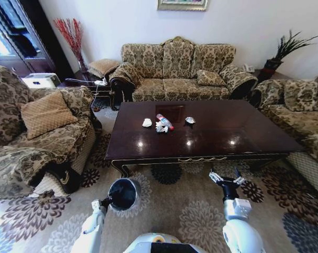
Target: Move to the front of the table and place the trash on the table into the trash bin.
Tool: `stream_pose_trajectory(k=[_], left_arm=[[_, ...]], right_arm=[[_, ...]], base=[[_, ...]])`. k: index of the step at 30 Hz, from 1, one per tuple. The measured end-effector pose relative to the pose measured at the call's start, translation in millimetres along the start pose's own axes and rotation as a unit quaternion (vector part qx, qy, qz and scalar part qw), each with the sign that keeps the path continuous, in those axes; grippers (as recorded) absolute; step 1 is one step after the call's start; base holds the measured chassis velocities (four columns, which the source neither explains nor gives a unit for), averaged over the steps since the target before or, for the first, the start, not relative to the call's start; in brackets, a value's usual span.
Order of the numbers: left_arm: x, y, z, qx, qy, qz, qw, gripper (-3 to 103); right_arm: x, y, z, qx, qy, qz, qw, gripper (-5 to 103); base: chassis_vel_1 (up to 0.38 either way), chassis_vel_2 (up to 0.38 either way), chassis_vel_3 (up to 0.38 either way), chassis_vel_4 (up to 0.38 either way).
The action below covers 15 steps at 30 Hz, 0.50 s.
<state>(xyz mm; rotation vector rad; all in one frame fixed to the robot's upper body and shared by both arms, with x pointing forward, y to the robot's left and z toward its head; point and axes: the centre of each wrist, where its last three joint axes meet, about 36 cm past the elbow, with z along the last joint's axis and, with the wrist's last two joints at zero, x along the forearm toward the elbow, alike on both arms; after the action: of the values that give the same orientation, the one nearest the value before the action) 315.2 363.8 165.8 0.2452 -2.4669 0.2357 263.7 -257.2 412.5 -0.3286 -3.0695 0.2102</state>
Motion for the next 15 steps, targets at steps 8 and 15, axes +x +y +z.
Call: stream_pose_trajectory(k=[8,15], left_arm=[[-0.1,0.2,0.1,0.000,0.000,0.000,1.0000,0],[-0.3,0.2,0.1,0.000,0.000,0.000,1.0000,0]], right_arm=[[0.0,-0.1,-0.1,0.000,0.000,0.000,1.000,100],[0.0,-0.1,-0.2,0.000,0.000,0.000,1.000,100]], base=[[0.000,0.000,0.000,0.000],[0.000,0.000,0.000,0.000]])
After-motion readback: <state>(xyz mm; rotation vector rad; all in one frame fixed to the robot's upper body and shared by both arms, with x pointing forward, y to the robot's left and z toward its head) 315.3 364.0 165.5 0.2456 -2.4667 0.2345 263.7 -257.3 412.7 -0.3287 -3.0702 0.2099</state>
